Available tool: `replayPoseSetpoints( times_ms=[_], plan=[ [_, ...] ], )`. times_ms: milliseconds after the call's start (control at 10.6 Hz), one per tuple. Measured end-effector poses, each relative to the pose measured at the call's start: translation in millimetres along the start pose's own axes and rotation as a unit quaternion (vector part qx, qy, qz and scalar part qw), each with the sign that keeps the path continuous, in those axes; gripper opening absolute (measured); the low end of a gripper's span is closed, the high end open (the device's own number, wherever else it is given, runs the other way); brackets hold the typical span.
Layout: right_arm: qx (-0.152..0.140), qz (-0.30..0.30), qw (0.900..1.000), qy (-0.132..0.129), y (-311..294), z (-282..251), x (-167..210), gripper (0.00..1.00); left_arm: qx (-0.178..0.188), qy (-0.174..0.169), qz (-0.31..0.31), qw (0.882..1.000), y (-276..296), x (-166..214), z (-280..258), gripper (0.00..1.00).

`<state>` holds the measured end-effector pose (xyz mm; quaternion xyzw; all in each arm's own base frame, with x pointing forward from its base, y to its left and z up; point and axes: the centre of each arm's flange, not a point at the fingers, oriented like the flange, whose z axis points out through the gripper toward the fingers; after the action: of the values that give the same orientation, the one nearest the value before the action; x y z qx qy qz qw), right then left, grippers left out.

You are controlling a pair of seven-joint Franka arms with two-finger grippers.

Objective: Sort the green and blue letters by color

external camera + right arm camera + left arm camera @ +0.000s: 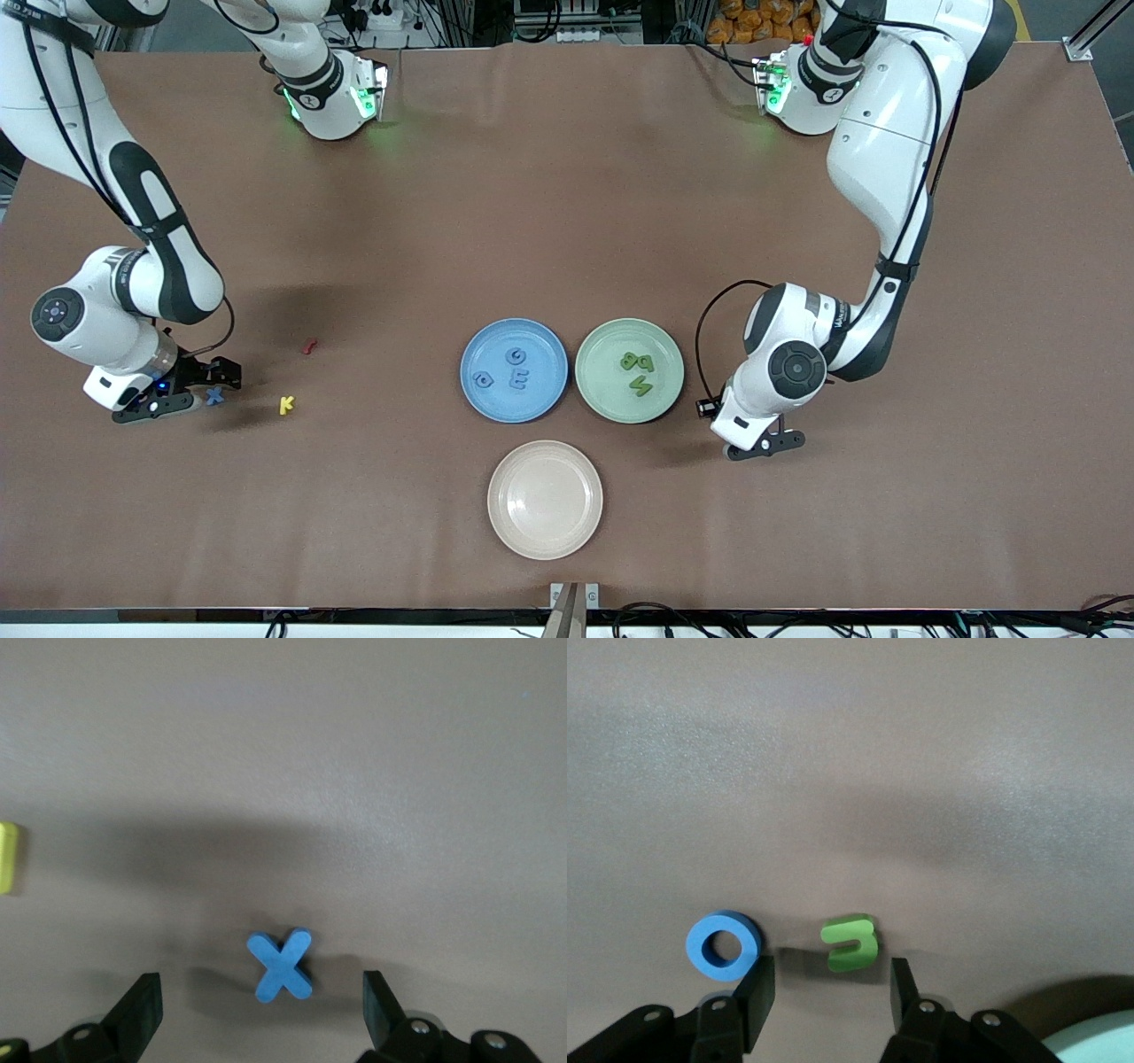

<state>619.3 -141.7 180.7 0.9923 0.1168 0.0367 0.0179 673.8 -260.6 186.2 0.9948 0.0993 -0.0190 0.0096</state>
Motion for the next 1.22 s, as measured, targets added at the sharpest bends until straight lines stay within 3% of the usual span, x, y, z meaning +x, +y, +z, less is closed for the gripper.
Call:
replayPoseSetpoints(
  times_ms=[188, 282, 565, 659, 847, 941, 1224],
  plan=[
    [-0.001, 0.005, 1.000, -0.002, 5, 7, -4, 1.00, -0.002, 0.002, -0.001, 1.000, 1, 3, 1, 0.61],
    [-0.002, 0.005, 1.000, 0.000, 6, 7, -4, 0.94, -0.002, 0.002, -0.001, 1.000, 2, 4, 4, 0.61],
    [-0.008, 0.005, 1.000, 0.015, 7, 10, -2, 0.49, -0.003, 0.003, -0.001, 1.000, 3, 7, 7, 0.59],
    [-0.009, 0.005, 1.000, 0.016, 7, 9, -2, 0.44, -0.003, 0.004, -0.001, 1.000, 3, 8, 7, 0.51],
    [-0.011, 0.007, 1.000, 0.021, 8, 6, -1, 0.32, -0.004, 0.004, -0.001, 1.000, 4, 8, 7, 0.44],
    [-0.011, 0.007, 1.000, 0.021, 9, 6, 0, 0.29, -0.004, 0.005, -0.002, 1.000, 3, 9, 6, 0.29],
    [-0.010, 0.014, 1.000, 0.022, 9, 6, -1, 0.29, -0.008, 0.012, -0.002, 1.000, 6, 12, -2, 0.27]
  ],
)
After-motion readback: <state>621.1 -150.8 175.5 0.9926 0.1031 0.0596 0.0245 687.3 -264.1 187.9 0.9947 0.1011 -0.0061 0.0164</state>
